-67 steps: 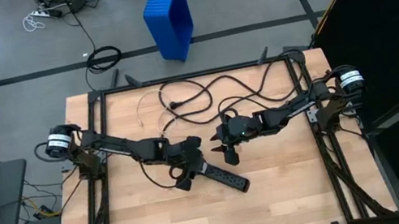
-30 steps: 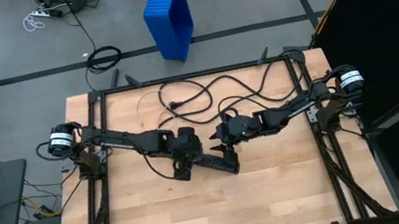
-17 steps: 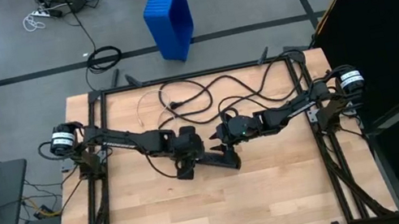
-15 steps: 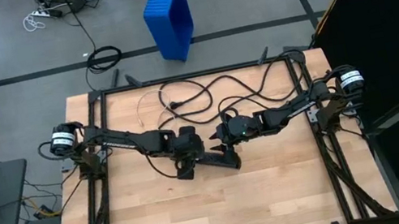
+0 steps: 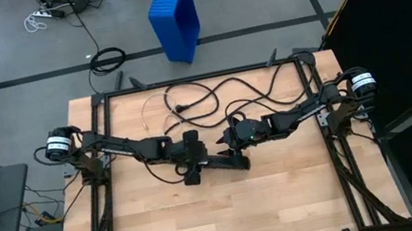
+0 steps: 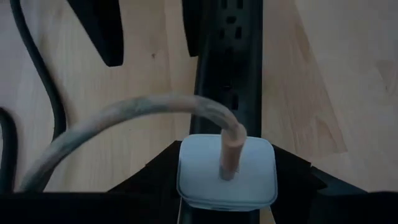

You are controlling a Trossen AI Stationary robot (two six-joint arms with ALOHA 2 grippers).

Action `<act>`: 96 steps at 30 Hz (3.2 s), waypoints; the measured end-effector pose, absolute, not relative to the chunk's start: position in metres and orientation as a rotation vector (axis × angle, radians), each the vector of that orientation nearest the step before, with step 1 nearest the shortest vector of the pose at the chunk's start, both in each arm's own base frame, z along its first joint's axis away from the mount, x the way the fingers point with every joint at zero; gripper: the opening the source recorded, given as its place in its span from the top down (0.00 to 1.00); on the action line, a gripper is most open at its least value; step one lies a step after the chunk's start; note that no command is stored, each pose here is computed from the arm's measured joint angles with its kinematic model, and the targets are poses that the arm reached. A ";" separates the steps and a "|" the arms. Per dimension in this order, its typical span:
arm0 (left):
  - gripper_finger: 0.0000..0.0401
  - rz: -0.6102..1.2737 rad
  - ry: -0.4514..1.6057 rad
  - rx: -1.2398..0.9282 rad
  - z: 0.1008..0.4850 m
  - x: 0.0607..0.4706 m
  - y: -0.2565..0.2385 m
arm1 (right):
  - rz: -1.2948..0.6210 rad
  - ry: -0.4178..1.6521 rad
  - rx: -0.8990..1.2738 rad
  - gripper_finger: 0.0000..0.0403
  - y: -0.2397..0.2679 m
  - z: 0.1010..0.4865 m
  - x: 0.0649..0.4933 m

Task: Insert USB
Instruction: Insert the white charger adapter into the black outlet extension, then remove the white charger adapter from the black outlet extension

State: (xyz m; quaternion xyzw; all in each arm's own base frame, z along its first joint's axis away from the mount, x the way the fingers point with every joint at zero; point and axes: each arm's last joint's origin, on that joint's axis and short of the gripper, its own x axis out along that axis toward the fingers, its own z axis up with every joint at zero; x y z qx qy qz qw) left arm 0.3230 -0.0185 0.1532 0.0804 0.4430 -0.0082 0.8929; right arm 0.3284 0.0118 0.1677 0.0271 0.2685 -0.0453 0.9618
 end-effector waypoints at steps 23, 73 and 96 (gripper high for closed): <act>0.60 0.031 0.607 0.014 0.123 0.291 -0.016 | -0.103 0.534 0.022 0.59 0.005 0.169 0.329; 0.32 0.012 0.706 0.015 0.113 0.297 -0.018 | -0.124 0.466 0.030 0.59 -0.003 0.174 0.332; 0.37 0.111 0.701 0.085 0.179 0.261 -0.006 | -0.124 0.474 0.030 0.56 -0.003 0.174 0.332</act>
